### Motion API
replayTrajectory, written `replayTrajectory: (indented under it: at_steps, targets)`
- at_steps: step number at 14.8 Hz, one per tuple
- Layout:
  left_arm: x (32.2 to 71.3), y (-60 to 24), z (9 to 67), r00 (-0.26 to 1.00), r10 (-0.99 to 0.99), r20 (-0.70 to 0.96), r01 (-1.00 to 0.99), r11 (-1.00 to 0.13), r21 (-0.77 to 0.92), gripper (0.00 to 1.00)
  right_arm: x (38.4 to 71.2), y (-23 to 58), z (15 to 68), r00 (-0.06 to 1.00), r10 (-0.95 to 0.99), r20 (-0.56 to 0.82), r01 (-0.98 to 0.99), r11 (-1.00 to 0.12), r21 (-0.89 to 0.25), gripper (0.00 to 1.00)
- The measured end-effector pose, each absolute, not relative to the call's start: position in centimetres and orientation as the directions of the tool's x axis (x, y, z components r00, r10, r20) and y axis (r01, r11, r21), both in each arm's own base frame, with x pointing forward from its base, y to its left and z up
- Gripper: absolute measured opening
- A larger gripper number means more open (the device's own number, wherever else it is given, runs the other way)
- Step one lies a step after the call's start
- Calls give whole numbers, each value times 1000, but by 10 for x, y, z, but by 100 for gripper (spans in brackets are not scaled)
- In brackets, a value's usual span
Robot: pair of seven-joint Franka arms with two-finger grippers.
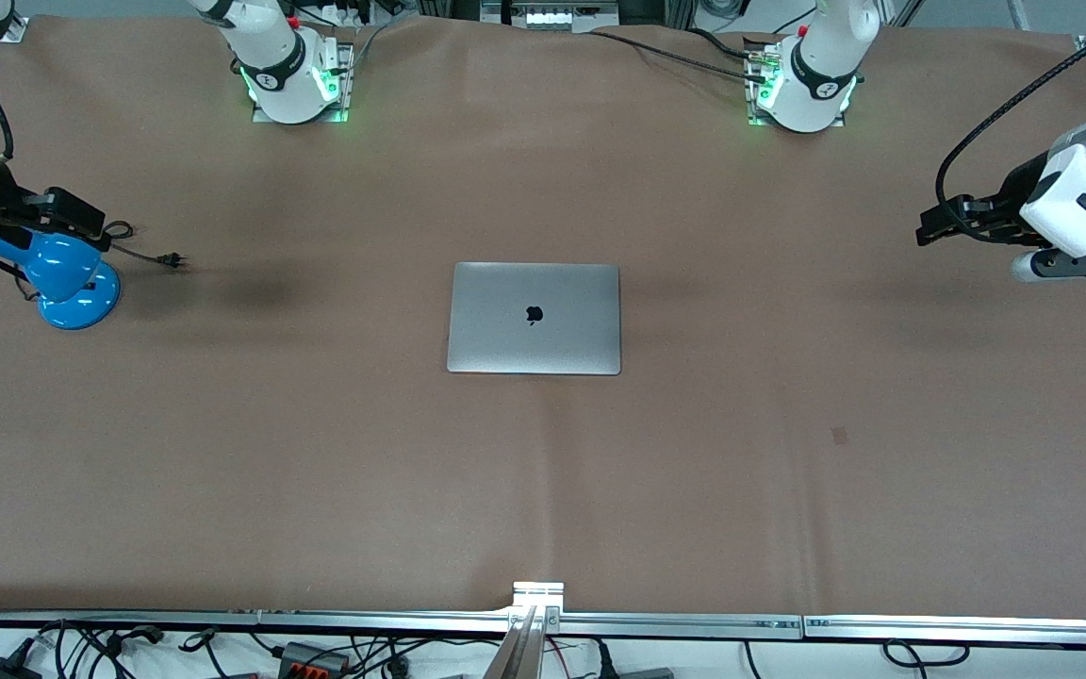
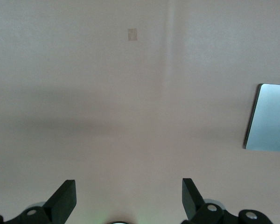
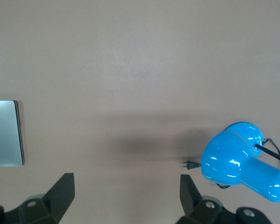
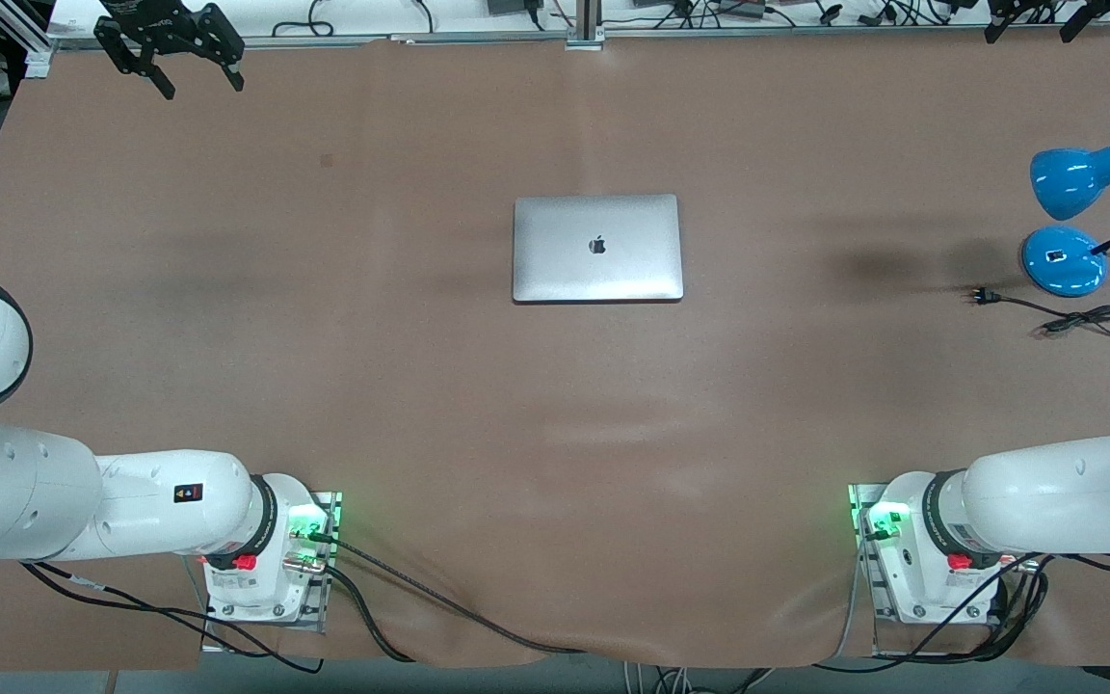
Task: Close laptop with both arms from behind
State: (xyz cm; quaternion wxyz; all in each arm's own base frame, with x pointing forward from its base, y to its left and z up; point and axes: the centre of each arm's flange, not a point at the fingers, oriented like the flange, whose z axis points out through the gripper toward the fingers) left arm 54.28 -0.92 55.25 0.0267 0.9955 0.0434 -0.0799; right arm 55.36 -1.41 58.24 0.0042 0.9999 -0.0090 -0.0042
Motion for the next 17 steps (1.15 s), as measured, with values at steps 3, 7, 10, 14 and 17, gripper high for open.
replayTrajectory:
  at_steps: [3,7,10,14,17]
  targets:
    - [543,-10,552,983,82,-162,91,-995,47,100,553,-13,584,1000,-16,-1,-16,-1000,8,100]
    - [543,-10,552,983,83,-163,92,-995,47,100,552,-13,590,1000,-16,12,-16,-1000,8,100]
    - [543,-10,552,983,84,-163,92,-995,46,100,551,-11,592,1000,-13,15,-13,-1000,8,100]
    - [543,-10,552,983,84,-163,93,-995,46,100,551,-12,592,1000,-13,14,-13,-1000,8,100]
    - [543,-10,552,983,84,-163,93,-995,46,100,551,-12,592,1000,-13,11,-13,-1000,8,100]
